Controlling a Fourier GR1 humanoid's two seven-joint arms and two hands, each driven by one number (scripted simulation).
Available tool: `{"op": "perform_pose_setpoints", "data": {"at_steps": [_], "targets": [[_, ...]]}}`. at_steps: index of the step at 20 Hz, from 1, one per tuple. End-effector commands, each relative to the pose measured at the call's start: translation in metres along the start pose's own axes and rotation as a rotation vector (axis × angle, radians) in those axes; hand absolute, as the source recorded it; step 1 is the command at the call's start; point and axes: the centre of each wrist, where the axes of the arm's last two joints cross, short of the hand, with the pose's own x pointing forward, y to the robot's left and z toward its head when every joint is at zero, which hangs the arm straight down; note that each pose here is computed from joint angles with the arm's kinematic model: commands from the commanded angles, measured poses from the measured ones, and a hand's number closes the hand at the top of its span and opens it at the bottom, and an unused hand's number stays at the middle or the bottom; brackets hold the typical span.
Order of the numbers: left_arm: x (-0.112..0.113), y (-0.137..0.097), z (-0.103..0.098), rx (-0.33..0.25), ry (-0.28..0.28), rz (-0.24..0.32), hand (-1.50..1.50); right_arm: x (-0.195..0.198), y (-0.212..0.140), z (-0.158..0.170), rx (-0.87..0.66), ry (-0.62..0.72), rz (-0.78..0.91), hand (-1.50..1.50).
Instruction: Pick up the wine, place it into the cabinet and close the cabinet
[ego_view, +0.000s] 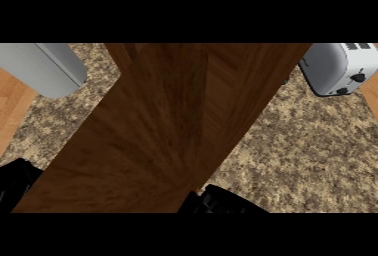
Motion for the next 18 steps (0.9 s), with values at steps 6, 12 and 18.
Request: {"op": "perform_pose_setpoints", "data": {"at_steps": [6,12,18], "targets": [[0.007,0.002,0.009,0.008,0.009,-0.013,1.5,0.007,-0.019,-0.08,-0.031,-0.006,-0.084,1.5],[0.004,0.03,0.008,0.009,-0.003,-0.009,1.5,0.002,-0.035,-0.106,-0.107,-0.033,-0.118,1.5],[-0.009,0.017,0.003,0.012,0.02,-0.001,1.5,-0.023,-0.058,-0.13,-0.184,0.013,-0.183,1.5]]}}
